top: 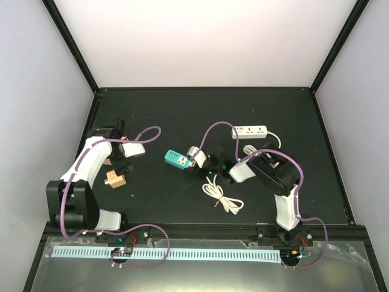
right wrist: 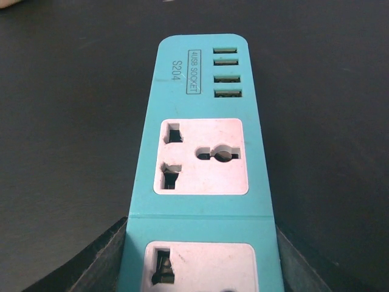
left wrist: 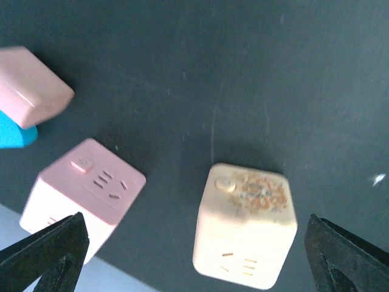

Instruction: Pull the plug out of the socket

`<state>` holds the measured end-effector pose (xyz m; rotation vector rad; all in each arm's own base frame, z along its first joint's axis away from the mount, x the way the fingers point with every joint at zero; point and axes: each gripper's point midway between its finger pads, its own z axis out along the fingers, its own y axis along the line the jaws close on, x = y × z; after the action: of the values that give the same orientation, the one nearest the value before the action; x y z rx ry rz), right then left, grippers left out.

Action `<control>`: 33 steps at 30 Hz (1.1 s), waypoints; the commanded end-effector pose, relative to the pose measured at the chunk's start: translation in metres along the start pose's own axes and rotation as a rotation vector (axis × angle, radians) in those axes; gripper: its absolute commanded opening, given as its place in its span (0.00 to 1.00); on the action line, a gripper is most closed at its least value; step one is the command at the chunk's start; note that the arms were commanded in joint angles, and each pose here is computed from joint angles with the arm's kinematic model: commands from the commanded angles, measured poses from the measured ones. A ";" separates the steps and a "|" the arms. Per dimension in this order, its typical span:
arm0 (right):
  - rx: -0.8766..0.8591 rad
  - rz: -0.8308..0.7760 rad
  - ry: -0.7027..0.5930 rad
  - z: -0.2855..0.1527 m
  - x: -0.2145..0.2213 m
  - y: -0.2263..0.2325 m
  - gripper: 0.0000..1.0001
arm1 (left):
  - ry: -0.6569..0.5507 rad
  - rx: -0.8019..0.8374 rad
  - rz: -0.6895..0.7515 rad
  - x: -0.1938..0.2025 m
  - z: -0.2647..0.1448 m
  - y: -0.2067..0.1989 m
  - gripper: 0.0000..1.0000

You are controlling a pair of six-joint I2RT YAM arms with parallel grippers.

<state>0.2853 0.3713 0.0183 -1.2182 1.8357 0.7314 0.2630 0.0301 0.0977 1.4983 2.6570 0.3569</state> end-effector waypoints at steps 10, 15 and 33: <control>0.503 0.410 0.207 -0.025 0.070 -0.083 0.39 | -0.334 0.038 -0.131 -0.054 -0.064 0.004 0.99; 0.595 0.461 0.211 -0.041 0.078 -0.092 0.43 | -0.340 0.045 -0.132 -0.053 -0.064 0.000 0.99; 0.434 0.410 -0.031 -0.070 -0.008 -0.068 0.96 | -0.524 0.097 -0.177 -0.070 -0.103 -0.019 0.99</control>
<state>0.3373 0.2781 0.0309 -0.4772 2.1829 0.4064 0.2731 -0.0367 0.1639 1.2074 2.4565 -0.0477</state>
